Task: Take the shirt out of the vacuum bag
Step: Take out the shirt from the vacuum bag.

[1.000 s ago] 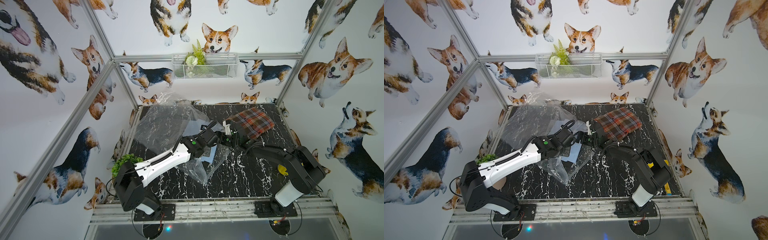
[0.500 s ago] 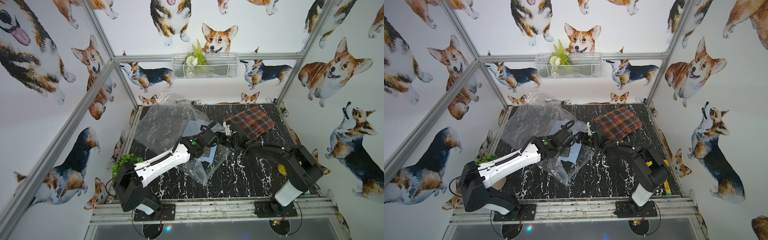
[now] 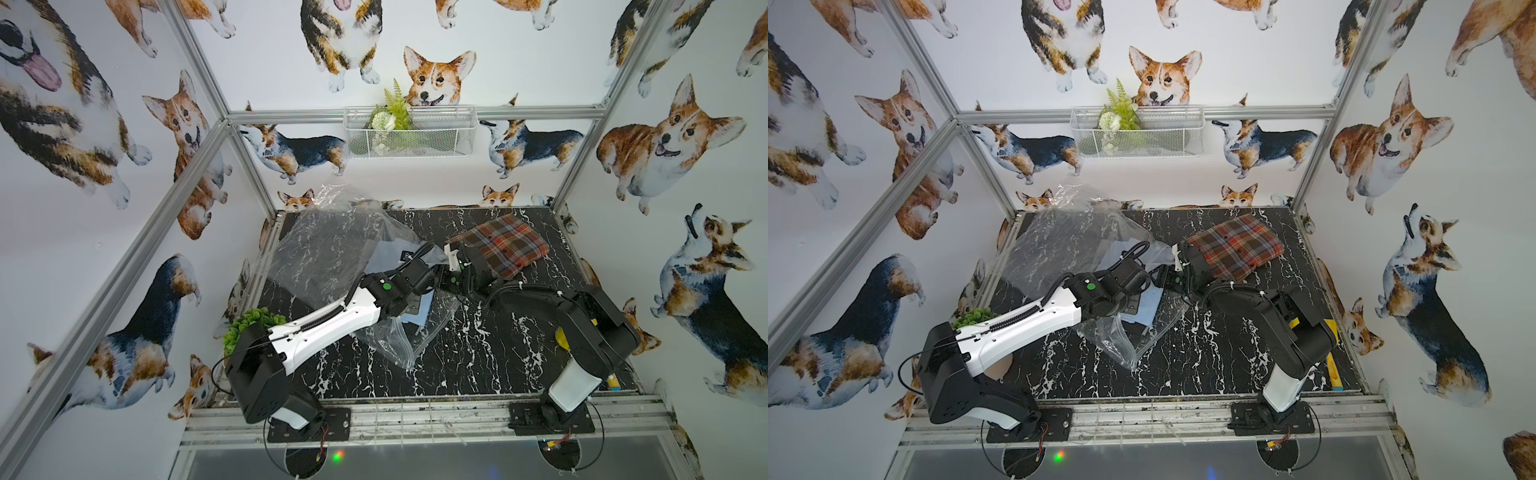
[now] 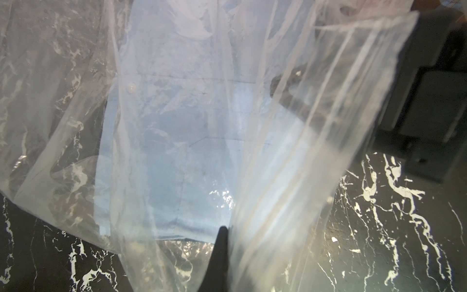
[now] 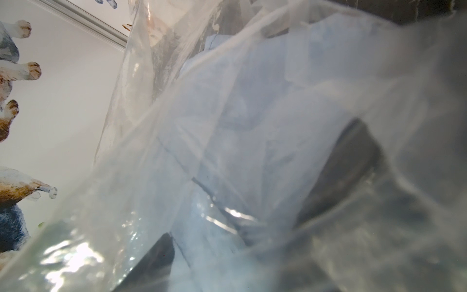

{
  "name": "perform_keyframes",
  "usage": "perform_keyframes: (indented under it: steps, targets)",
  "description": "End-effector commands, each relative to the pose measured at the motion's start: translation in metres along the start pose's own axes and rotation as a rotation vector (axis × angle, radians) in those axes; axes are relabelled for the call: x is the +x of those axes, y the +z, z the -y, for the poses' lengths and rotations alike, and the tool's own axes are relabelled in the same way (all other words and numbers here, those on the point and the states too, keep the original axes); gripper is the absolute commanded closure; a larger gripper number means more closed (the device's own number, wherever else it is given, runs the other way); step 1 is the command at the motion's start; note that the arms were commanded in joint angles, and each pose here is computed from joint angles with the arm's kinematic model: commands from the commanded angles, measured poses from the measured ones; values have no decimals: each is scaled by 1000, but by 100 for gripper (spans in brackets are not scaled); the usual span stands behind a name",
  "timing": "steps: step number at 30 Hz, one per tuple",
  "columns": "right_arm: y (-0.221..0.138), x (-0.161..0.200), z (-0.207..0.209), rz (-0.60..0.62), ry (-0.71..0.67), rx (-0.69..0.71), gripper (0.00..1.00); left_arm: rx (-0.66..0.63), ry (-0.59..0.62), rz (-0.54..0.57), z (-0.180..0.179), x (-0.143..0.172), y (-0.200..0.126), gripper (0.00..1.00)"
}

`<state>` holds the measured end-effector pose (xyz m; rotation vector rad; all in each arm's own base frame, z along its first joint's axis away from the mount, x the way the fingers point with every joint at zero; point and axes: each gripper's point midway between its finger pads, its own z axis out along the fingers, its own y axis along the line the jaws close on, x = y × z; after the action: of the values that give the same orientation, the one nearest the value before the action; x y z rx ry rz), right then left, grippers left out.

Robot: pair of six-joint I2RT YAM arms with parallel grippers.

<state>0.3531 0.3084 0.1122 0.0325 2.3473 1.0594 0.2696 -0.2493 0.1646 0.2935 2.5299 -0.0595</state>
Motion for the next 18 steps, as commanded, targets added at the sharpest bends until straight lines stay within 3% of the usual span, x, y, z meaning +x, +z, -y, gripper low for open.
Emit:
perform_keyframes:
  steps: [1,18]
  targets:
    - [1,-8,-15,22,-2,-43,35,-8,-16,-5,-1,2,2,100]
    - [14,22,4,-35,2,12,36,-8,-13,-10,-2,3,2,100]
